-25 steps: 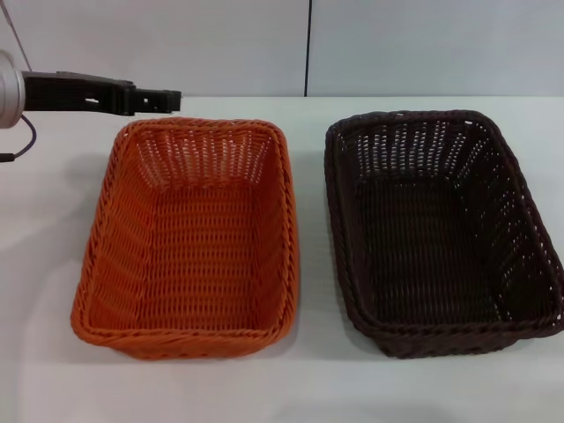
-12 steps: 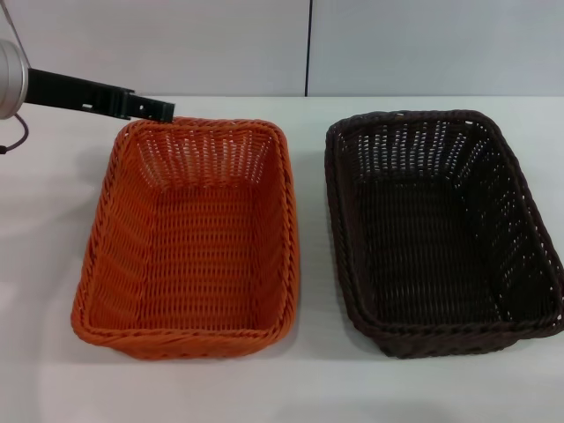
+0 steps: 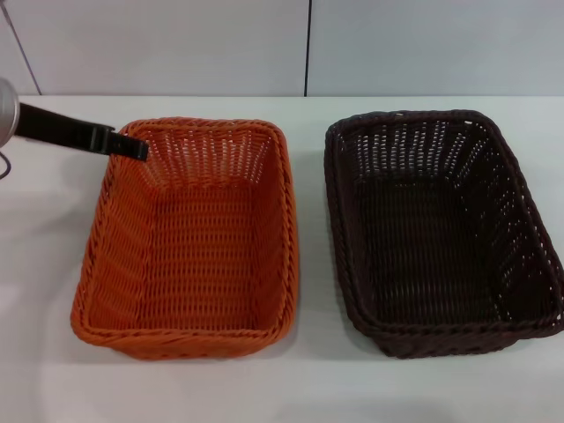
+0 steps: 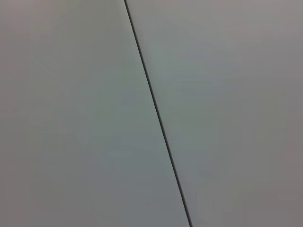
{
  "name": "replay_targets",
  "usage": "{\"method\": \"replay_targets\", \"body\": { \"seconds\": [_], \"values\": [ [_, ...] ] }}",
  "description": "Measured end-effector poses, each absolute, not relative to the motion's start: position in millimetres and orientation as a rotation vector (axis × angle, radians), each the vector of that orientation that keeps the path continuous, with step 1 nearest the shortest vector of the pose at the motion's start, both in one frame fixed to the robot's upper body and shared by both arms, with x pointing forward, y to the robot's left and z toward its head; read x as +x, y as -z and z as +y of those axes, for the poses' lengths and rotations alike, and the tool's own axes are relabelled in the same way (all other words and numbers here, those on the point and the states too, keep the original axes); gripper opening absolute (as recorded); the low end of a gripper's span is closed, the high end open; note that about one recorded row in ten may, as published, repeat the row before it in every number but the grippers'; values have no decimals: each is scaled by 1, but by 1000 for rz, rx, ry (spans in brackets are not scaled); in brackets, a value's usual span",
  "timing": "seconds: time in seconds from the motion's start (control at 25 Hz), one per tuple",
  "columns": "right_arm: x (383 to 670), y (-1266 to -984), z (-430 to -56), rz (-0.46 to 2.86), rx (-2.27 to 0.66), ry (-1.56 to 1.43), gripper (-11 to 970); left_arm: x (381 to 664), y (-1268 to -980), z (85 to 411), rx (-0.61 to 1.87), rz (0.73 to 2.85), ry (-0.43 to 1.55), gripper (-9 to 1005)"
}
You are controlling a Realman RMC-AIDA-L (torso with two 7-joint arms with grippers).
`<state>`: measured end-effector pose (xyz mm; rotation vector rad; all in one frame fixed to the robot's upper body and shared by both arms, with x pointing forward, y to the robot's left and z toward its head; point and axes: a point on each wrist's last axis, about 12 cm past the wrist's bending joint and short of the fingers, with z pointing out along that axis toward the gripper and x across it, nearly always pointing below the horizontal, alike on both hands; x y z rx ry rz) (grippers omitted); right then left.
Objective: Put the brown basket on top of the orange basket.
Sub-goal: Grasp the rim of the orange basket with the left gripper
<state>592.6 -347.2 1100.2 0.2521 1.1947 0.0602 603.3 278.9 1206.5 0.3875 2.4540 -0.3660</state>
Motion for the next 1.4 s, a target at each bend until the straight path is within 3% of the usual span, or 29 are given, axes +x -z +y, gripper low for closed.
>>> {"method": "replay_targets", "body": {
  "seconds": [0.4,0.48,0.64,1.24,1.4],
  "values": [
    [597,-1103,-346,1200,253,-63,621,596,-1192,288,319,2506,383,811],
    [598,-1103,-345,1199,251,-64,621,591,-1172,296,257,2557,406,810],
    [601,-1105,-341,1197,236,-73,621,590,-1162,297,240,2577,416,810],
    [603,-1105,-341,1210,236,-71,622,586,-1145,305,198,2599,417,811],
    [605,-1103,-341,1230,245,-70,622,586,-1144,304,209,2598,411,772]
  ]
}}
